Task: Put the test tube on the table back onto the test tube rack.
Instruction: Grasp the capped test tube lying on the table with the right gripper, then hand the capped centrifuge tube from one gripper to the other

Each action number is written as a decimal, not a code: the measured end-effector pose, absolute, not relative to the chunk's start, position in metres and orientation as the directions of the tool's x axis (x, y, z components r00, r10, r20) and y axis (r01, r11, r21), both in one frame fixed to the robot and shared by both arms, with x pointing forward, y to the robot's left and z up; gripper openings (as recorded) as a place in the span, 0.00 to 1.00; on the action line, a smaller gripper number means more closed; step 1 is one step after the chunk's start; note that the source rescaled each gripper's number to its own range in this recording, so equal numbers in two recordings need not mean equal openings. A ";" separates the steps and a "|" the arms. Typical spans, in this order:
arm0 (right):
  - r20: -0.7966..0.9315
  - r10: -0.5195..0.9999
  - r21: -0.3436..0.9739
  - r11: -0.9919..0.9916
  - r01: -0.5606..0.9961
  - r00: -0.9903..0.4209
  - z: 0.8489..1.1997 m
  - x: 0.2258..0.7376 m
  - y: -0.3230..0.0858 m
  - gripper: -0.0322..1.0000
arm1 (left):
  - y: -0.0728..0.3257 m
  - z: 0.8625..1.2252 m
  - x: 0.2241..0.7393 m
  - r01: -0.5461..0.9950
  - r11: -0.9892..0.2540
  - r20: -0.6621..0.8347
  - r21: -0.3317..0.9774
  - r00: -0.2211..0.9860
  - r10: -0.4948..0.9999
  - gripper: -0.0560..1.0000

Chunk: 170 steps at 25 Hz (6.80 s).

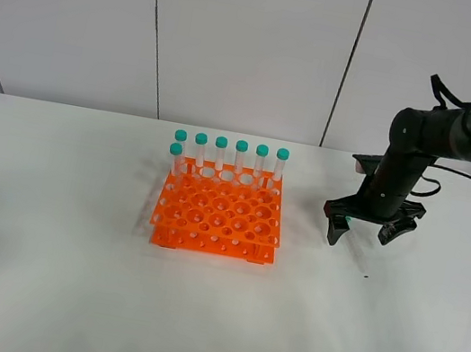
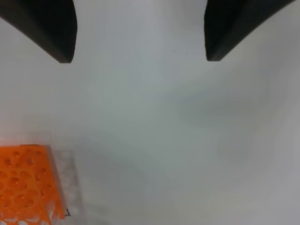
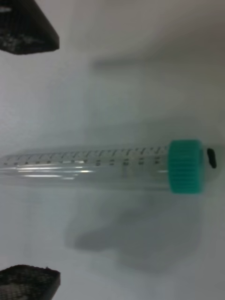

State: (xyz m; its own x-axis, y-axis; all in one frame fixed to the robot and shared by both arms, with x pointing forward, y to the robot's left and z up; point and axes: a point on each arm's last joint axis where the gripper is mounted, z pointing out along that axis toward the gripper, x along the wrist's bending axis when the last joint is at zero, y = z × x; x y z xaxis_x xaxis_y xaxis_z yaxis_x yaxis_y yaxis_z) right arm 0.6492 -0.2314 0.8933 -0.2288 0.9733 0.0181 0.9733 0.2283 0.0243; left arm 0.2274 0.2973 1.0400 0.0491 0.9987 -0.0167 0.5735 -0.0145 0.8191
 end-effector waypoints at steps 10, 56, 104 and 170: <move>0.020 0.973 -0.001 0.228 0.974 -0.228 0.883 0.649 -0.231 1.00 | 0.297 1.040 0.227 0.573 -0.014 -0.017 0.819 0.049 0.999 0.81; -0.037 0.943 0.388 0.319 0.865 -0.331 1.038 0.470 -0.253 0.06 | 0.297 1.040 0.227 0.573 -0.014 -0.017 0.819 0.049 0.999 0.81; 0.228 0.370 0.641 0.640 0.425 -0.901 0.998 0.502 -0.091 0.06 | 0.297 1.106 0.239 0.536 0.000 -0.026 0.844 0.042 0.999 0.81; 0.214 0.384 0.648 0.633 0.424 -0.898 0.999 0.505 -0.091 0.06 | 0.136 1.001 0.484 0.805 0.103 -0.700 0.584 0.435 0.566 0.81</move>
